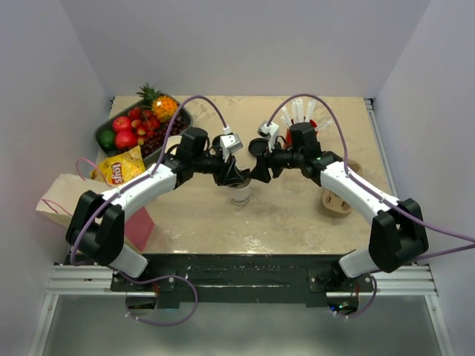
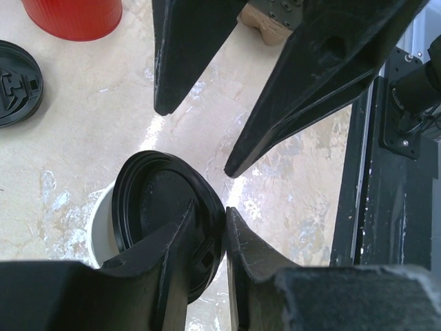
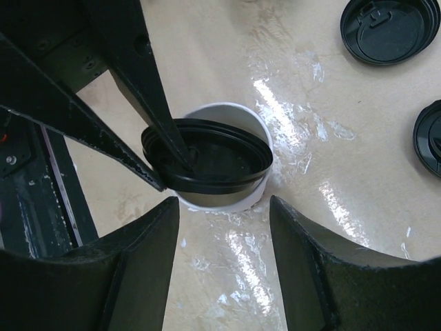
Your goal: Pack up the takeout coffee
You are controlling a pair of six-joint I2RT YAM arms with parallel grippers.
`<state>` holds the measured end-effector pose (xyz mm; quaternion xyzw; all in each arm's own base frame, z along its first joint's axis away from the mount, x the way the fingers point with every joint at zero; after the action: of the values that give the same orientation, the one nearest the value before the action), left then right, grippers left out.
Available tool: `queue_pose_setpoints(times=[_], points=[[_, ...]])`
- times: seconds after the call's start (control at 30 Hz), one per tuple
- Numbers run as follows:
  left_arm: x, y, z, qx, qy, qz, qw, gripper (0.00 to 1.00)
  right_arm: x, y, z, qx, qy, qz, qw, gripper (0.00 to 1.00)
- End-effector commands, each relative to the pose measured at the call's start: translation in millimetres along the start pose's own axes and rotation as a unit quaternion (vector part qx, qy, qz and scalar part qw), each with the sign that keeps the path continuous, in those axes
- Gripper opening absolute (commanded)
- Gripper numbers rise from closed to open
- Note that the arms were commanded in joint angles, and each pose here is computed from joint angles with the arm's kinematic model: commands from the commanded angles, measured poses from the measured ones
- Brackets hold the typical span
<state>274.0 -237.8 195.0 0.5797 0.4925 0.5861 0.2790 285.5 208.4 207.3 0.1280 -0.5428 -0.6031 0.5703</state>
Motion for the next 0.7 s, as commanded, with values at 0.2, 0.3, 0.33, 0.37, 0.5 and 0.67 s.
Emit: queue_pose_setpoints(times=[0.2,0.3,0.33,0.37,0.5,0.67], points=[[10,18,-5,0.02,-0.005,-0.057,0.998,0.19,24,22,17,0.037,-0.007,-0.02,0.999,0.59],[12,18,-5,0.03,-0.011,-0.067,0.997,0.13,26,23,18,0.039,-0.008,-0.019,0.999,0.59],[14,17,-5,0.041,-0.016,-0.071,0.996,0.12,26,24,18,0.041,-0.01,-0.019,0.999,0.59],[15,18,-6,0.047,-0.02,-0.075,0.996,0.12,27,24,18,0.041,-0.011,-0.018,0.999,0.59],[21,22,-6,0.068,-0.046,-0.11,0.991,0.12,28,27,18,0.048,-0.012,-0.012,0.999,0.59],[28,23,-13,0.124,-0.101,-0.156,0.975,0.13,28,17,17,0.045,-0.011,-0.002,0.999,0.59]])
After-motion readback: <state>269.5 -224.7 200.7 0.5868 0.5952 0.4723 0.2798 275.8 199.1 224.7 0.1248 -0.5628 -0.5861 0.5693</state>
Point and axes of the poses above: each gripper's point midway between its finger pads, its own x axis back along the fingers, its own z axis along the line the jaws close on, y = z × x, the point moved 7 cm from there along x, back along the fingers, and after that the axes turned 7 degrees about -x, right-handed, at the moved point
